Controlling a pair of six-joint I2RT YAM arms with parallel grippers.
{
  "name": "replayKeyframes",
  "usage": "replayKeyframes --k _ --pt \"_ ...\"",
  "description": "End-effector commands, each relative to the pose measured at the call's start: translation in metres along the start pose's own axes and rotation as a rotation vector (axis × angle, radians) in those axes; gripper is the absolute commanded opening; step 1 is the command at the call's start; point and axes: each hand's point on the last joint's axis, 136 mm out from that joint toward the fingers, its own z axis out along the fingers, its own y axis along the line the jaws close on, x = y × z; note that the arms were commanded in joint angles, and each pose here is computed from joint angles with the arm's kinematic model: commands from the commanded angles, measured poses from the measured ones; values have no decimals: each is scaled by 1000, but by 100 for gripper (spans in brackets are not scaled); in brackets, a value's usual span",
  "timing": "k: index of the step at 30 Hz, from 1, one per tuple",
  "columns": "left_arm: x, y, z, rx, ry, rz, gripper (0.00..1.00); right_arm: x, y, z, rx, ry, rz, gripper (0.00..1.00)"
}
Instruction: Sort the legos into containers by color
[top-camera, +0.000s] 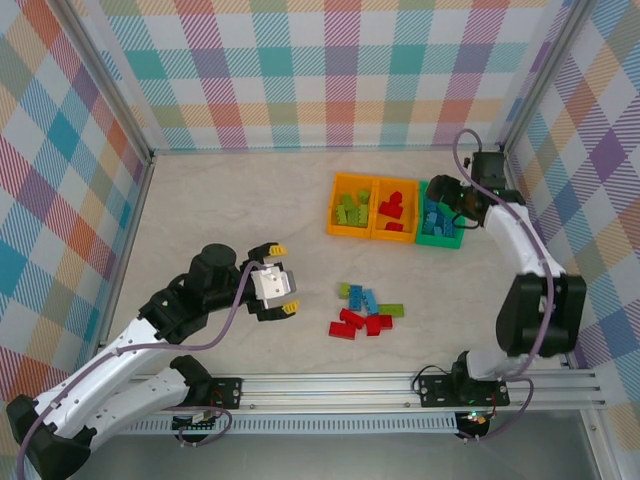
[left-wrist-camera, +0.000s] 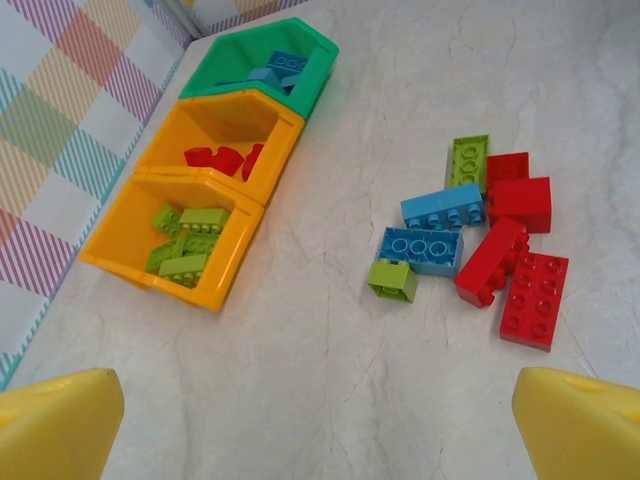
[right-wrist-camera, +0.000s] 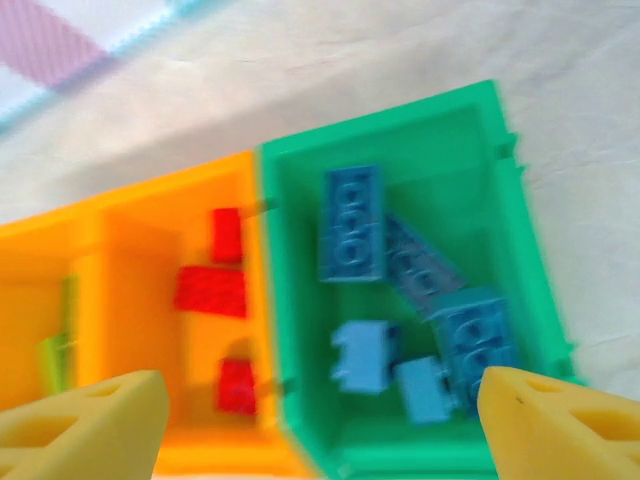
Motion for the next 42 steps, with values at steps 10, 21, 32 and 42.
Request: replayKeyframes --k 10,21,32,42 --pt "-55 81 17 -126 -94 -880 100 182 95 -103 -314 405 -210 85" --pt "11 18 121 -81 396 -1280 99 216 78 -128 -245 493 -225 86" --pt "67 -44 183 -91 644 -1286 64 222 74 -123 -259 483 -220 90" --pt "88 -68 209 -29 708 -1252 53 224 75 -118 -258 492 -216 91"
